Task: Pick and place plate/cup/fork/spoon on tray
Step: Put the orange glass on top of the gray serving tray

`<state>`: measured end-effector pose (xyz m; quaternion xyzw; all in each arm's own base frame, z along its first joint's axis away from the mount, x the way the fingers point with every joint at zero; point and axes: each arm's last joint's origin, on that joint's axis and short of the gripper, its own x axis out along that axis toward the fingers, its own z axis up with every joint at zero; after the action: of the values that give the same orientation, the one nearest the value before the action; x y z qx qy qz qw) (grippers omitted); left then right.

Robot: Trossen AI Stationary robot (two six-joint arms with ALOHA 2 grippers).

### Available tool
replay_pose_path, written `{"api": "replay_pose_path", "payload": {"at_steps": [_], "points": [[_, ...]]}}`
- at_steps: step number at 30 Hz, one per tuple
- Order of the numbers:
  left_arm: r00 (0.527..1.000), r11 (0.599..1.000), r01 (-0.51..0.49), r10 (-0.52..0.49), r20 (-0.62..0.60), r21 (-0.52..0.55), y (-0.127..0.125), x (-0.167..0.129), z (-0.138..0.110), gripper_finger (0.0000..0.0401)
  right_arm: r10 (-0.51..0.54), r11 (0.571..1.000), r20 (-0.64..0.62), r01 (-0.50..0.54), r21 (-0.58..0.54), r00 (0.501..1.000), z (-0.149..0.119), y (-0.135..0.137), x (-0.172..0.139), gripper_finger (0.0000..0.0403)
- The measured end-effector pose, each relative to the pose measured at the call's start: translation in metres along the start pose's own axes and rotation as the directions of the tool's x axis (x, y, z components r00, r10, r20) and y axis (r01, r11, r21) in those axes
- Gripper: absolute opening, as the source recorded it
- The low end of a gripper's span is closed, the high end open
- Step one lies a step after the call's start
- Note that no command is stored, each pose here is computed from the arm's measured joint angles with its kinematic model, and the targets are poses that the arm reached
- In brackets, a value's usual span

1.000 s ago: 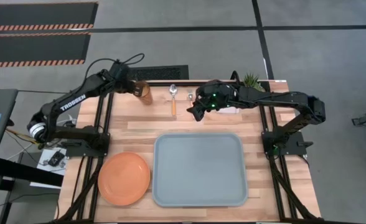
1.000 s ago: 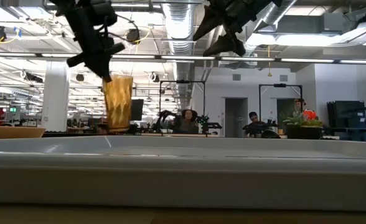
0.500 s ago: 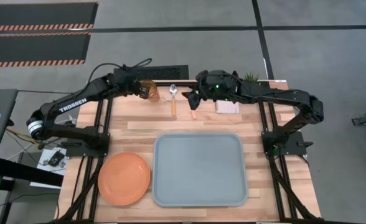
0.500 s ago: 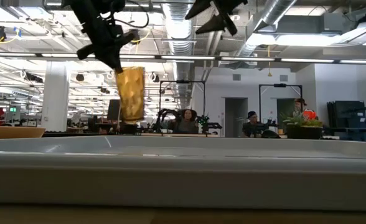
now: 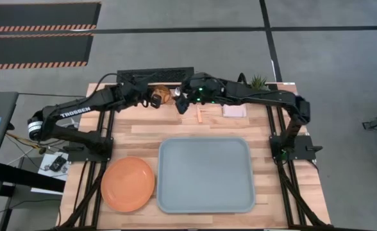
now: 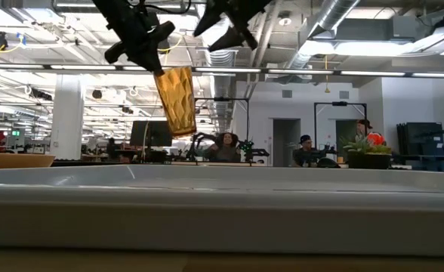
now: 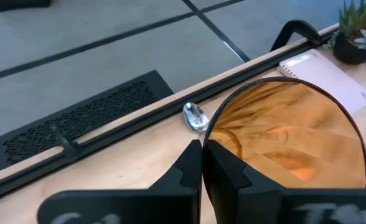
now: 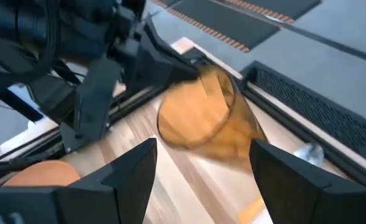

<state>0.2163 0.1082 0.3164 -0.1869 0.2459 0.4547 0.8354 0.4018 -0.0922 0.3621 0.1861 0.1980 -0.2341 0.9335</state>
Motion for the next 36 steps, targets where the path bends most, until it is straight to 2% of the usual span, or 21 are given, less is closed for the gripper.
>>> {"api": "replay_pose_path", "payload": {"at_steps": [9, 16, 23, 25, 30, 36], "points": [[1.000, 0.999, 0.028, -0.028, 0.008, 0.029, -0.009, -0.005, -0.004, 0.0000, -0.012, 0.999, -0.032, 0.010, -0.043, 0.999, -0.002, 0.005, 0.023, 0.0281], [0.998, 0.996, 0.062, -0.063, 0.012, 0.061, -0.016, -0.008, -0.006, 0.0000, -0.038, 0.997, -0.077, 0.033, -0.073, 0.996, -0.006, 0.000, 0.025, 0.0281], [0.993, 0.984, 0.105, -0.111, 0.034, 0.146, -0.022, -0.011, -0.005, 0.0000, -0.041, 0.991, -0.096, 0.028, -0.128, 0.995, -0.007, -0.003, 0.025, 0.0281], [0.989, 0.972, 0.135, -0.145, 0.037, 0.191, -0.024, -0.011, -0.003, 0.0000, -0.023, 0.989, -0.121, 0.005, -0.147, 0.992, -0.009, -0.001, 0.025, 0.0281], [0.962, 0.941, 0.248, -0.267, 0.054, 0.230, -0.029, -0.013, 0.002, 0.0000, -0.047, 0.980, -0.189, 0.009, -0.198, 0.981, -0.016, -0.002, 0.022, 0.0281], [0.957, 0.937, 0.263, -0.284, 0.060, 0.231, -0.030, -0.013, 0.003, 0.0000, -0.057, 0.985, -0.200, 0.022, -0.173, 0.978, -0.017, -0.003, 0.022, 0.0281]]}}
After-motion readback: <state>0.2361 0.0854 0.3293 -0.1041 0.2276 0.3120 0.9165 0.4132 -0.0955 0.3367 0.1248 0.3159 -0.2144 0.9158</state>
